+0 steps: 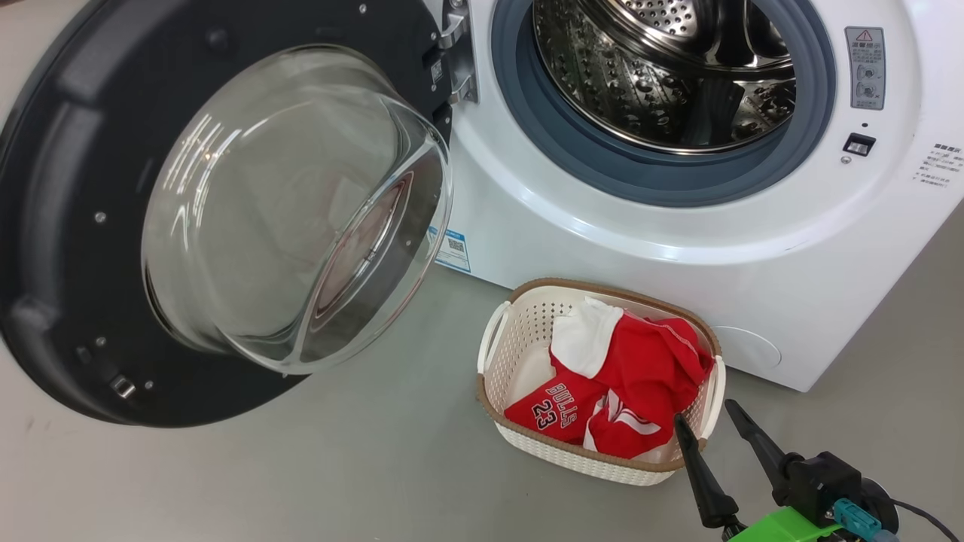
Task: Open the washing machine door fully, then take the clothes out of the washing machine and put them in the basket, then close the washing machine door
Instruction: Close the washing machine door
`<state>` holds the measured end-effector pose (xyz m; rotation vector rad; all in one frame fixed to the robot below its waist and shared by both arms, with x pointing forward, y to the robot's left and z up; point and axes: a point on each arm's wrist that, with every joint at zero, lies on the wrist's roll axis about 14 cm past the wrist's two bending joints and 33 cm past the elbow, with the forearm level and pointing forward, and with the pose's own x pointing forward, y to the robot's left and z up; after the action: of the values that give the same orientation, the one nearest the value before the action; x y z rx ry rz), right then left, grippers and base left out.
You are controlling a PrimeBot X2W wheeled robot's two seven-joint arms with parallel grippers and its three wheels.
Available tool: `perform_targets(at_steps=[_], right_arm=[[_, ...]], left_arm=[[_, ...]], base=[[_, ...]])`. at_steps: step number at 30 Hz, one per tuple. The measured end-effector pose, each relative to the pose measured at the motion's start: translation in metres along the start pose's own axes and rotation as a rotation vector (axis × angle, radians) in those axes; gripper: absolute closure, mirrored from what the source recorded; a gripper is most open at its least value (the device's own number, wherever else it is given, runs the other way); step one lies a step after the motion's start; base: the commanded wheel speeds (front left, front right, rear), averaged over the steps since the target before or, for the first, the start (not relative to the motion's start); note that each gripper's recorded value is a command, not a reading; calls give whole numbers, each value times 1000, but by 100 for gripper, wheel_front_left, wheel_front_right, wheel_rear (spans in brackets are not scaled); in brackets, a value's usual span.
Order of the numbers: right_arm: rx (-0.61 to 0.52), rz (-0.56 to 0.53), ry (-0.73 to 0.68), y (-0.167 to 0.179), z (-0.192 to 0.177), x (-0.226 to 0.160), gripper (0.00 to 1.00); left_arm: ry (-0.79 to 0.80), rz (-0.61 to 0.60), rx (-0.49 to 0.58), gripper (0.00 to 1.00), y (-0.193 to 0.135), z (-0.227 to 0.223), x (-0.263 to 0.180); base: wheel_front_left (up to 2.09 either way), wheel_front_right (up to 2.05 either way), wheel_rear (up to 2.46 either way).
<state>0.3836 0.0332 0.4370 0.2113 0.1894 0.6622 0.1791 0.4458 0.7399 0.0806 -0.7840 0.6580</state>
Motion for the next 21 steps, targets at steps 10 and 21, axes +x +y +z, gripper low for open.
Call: perform_targets(at_steps=[10,21], right_arm=[[9,-30,7,-8,-3,-6,0],[8,-23,13,-6,-6,-4,0]], left_arm=[[354,211,-294,100,68,-75,28],[1013,229,-504,100,53,-165,-29]], base=[[0,0,0],[0,0,0]])
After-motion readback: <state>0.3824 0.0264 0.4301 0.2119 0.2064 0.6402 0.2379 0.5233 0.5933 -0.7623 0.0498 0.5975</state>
